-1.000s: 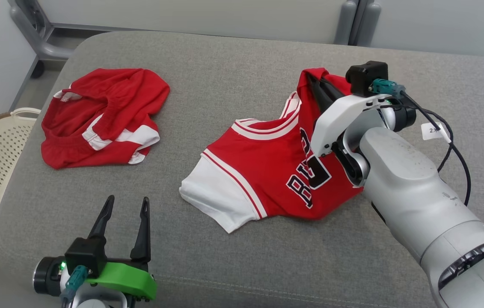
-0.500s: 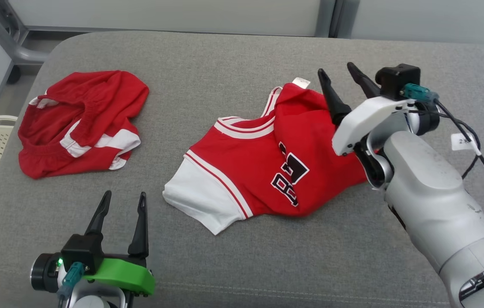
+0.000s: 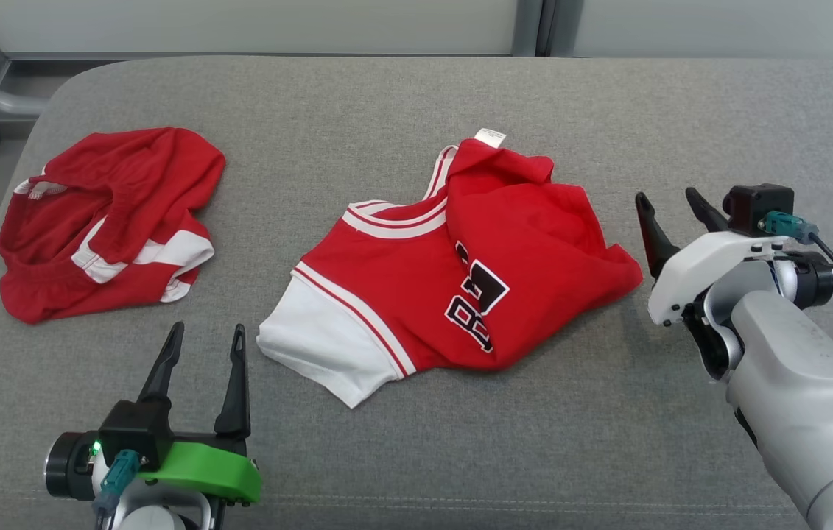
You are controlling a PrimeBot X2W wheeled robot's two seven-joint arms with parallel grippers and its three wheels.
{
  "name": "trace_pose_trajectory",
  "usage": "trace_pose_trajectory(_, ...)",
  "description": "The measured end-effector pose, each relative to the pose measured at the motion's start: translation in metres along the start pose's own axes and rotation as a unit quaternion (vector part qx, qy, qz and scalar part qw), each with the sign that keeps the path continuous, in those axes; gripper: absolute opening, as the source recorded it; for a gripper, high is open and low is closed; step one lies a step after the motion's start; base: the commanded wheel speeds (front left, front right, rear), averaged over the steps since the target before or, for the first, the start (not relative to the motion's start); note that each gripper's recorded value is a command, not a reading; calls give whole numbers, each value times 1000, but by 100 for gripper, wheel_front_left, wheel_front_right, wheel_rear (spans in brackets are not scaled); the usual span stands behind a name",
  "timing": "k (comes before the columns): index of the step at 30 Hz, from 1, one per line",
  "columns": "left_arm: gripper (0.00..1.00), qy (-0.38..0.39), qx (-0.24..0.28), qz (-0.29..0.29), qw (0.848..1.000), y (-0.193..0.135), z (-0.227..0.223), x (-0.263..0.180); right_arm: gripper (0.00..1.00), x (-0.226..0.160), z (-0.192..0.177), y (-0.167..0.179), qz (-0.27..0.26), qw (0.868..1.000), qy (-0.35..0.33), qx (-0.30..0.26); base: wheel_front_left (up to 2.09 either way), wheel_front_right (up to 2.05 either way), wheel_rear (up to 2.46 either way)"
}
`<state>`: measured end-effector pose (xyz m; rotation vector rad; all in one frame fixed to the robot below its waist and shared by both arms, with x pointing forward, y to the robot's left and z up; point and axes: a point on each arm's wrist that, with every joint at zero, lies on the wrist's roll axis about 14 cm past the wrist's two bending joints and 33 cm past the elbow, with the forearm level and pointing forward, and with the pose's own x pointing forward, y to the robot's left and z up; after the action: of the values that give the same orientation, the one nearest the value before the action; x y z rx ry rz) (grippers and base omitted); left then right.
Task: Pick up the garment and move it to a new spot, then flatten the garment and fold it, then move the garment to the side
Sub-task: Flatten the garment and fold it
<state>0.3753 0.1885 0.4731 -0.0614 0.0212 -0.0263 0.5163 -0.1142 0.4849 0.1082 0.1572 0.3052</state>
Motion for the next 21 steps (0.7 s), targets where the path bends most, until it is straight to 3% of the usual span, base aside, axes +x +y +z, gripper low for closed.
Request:
trace_pose_trajectory(8,100,-8,14,15,1000,11,6,0,100,-8,-41,-3,-14,995,96,14,0,0,0)
trace_pose_trajectory(21,100,-19,19,37,999,25,14,-8,100,-16,-68,0,-19,987,159,9,0,0,0)
